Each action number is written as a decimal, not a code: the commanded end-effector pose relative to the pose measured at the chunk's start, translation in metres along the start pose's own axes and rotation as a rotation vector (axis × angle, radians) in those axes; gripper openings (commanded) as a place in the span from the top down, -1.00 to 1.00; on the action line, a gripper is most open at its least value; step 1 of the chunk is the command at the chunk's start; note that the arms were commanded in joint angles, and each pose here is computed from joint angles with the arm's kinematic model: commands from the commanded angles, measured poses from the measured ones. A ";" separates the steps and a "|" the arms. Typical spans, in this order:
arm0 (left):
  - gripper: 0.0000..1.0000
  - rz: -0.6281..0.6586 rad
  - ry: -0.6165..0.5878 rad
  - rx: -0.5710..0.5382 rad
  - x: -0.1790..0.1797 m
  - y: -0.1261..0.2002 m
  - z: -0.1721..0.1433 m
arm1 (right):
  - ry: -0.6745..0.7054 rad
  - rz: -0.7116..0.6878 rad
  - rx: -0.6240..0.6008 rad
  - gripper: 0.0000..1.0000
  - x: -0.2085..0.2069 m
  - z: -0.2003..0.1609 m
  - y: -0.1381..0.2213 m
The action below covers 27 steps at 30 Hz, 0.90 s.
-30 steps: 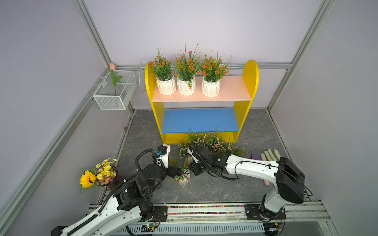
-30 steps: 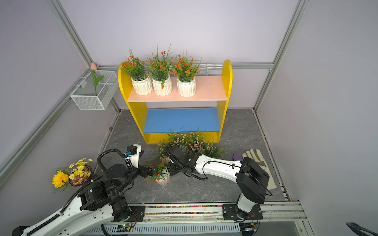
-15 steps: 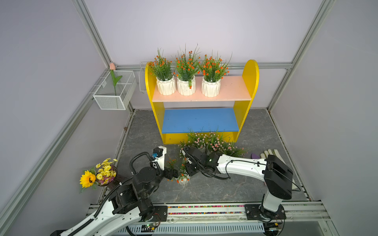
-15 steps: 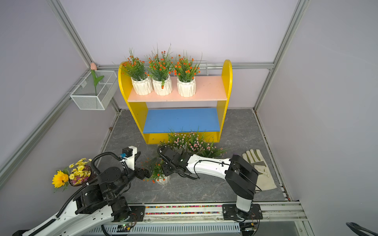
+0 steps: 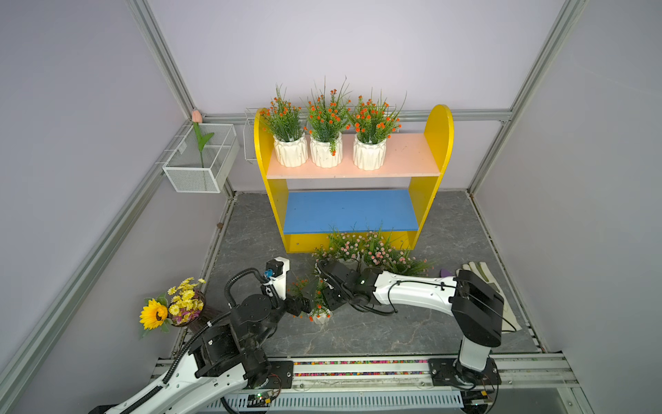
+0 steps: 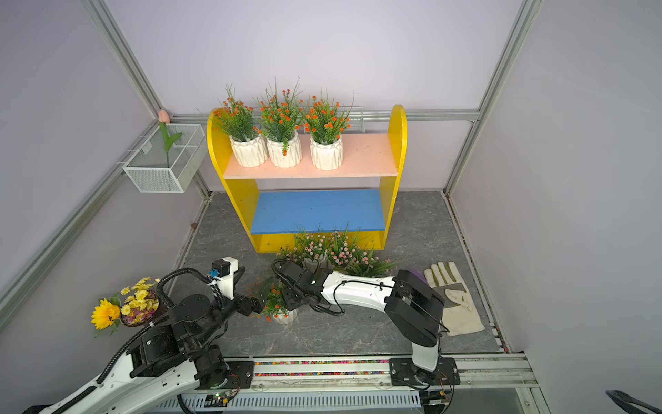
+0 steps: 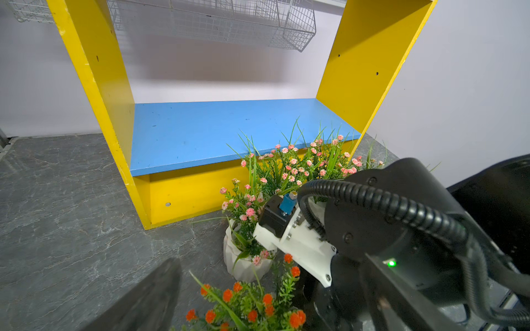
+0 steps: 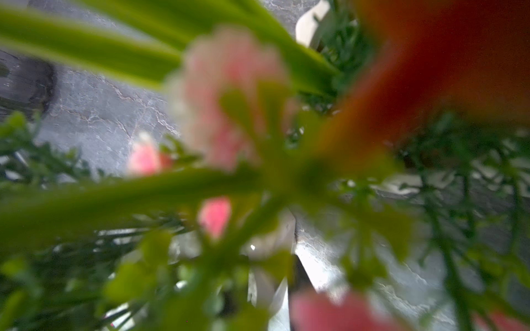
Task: Place the baby's breath potted plants on the rack by color
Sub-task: Pick up the baby's breath potted plant from the center of the board.
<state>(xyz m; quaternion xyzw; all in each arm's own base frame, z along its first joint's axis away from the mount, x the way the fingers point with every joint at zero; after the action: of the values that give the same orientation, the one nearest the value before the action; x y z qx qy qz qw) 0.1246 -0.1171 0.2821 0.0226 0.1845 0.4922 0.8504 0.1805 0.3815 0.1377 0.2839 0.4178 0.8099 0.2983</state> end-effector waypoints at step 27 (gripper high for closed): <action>-1.00 0.042 0.025 -0.012 0.009 0.006 -0.003 | 0.027 -0.052 0.000 0.85 -0.017 0.008 0.058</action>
<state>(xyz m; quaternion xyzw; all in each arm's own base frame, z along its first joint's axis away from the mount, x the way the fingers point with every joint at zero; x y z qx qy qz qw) 0.1226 -0.1093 0.2821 0.0176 0.1845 0.5035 0.8439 0.1828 0.3518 0.1544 0.2621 0.4690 0.7810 0.3184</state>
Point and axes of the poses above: each gripper's point midway between its finger pads, its own y axis back along the fingers, its own x axis along the line the jaws close on, z = x × y, the point moved 7 cm from there along y, back along the fingers, and after that the axes turned 6 degrees about y, right-handed, at the moved point
